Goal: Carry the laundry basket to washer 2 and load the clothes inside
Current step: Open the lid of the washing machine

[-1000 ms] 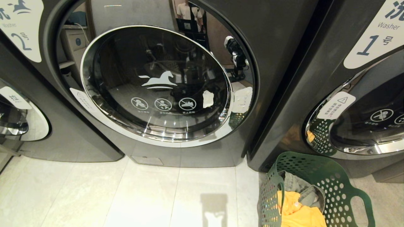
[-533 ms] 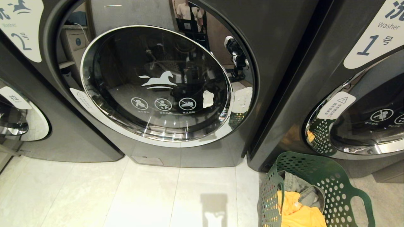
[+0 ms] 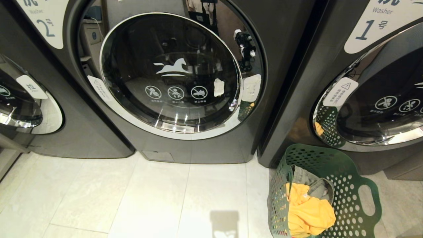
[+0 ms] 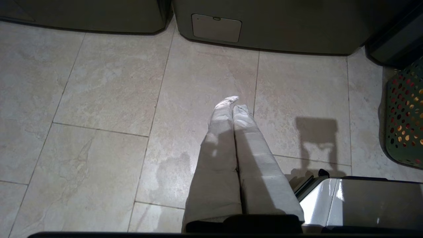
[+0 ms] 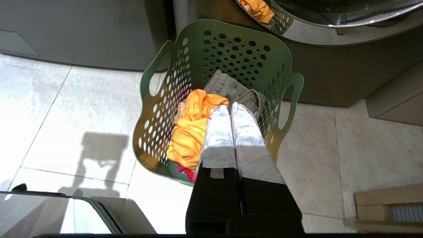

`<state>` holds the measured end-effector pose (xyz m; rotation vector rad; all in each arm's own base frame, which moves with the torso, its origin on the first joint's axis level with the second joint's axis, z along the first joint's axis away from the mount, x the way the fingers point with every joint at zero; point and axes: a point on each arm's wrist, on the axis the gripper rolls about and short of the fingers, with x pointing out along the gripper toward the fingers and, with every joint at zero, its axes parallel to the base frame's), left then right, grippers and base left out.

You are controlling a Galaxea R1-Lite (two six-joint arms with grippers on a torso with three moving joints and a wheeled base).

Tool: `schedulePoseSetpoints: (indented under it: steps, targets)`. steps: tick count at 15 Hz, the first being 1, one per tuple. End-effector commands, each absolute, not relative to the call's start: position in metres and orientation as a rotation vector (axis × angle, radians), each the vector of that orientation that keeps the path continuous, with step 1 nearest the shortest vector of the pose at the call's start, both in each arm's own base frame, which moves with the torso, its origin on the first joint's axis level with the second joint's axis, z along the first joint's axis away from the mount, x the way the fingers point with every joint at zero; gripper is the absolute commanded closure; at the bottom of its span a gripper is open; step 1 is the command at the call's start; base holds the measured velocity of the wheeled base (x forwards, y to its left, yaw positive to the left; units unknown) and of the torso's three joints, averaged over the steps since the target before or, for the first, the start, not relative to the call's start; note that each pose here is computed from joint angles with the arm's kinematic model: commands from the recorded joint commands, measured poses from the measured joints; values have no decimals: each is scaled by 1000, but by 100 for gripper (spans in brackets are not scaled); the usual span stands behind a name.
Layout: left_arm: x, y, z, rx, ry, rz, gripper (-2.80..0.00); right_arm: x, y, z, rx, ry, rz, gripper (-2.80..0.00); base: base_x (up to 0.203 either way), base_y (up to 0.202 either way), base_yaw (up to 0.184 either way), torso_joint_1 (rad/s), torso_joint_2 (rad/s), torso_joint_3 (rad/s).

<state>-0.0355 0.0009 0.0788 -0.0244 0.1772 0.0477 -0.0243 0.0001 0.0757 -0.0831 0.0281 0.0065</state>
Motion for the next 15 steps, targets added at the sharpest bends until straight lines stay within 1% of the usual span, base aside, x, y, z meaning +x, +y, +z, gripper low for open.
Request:
schedulePoseSetpoints:
  steps: [1, 13, 15]
  targets:
    - [-35, 1, 79, -25, 180, 49, 0, -24, 0, 76, -84, 30, 7, 0, -85, 0, 2, -3, 2, 6]
    - [-35, 1, 79, -22, 180, 48, 0, -23, 0, 75, -84, 7, 10, 0, 0, 0, 0, 0, 0, 0]
    - [-35, 1, 79, -22, 180, 48, 0, -23, 0, 75, -85, 7, 10, 0, 3, 3, -115, 2, 0, 2]
